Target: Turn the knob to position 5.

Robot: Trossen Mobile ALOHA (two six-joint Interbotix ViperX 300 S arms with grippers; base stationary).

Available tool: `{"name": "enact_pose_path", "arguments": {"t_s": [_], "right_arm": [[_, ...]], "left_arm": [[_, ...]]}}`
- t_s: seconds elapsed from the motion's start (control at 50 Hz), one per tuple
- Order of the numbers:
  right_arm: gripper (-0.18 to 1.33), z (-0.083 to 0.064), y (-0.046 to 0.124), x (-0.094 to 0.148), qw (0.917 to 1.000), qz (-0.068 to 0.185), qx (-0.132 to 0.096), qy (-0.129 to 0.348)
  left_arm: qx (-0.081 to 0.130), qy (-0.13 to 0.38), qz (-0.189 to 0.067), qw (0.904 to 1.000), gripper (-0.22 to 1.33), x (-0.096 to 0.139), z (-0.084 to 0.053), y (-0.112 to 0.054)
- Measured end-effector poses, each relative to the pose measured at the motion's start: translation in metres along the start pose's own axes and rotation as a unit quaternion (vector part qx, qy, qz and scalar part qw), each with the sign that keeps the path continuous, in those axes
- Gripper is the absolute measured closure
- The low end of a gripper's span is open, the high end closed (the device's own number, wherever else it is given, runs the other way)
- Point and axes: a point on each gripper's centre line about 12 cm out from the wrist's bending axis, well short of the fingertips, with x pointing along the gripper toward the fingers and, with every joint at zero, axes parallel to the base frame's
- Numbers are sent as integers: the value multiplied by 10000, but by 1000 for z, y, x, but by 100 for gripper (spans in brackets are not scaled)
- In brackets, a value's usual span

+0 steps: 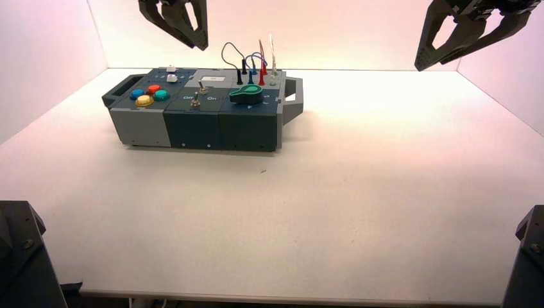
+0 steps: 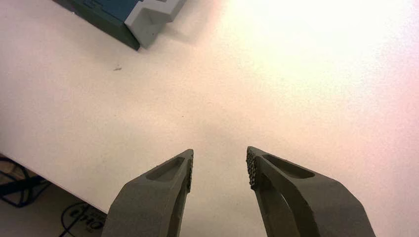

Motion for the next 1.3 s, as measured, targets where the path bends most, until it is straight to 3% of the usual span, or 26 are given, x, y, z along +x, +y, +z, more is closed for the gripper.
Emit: {"name": "enact_pose_path", "arguments": {"t_s": [0.08,0.16,0.32,0.52,0.98,1.3], "right_arm": [[6,1,1,0,10000,20,-21,-8],[6,1,2,0,10000,24,-28,-8],[6,1,2,-1,10000,24,-27,-16],[6,1,2,-1,10000,24,-27,-16],[6,1,2,-1,10000,24,-27,-31],[6,0,1,-1,10000,19,-33,-16]], "left_arm": [[7,106,-29,9999,77,9,-1,-1],[21,204,-60,9998,89,18,0,-2],[-3,333,-84,9994,128,35,9,0],[-38,468,-107,9988,128,51,18,2],[-87,934,-186,9954,128,87,17,5],[0,1102,-248,9936,128,104,19,-1]]}}
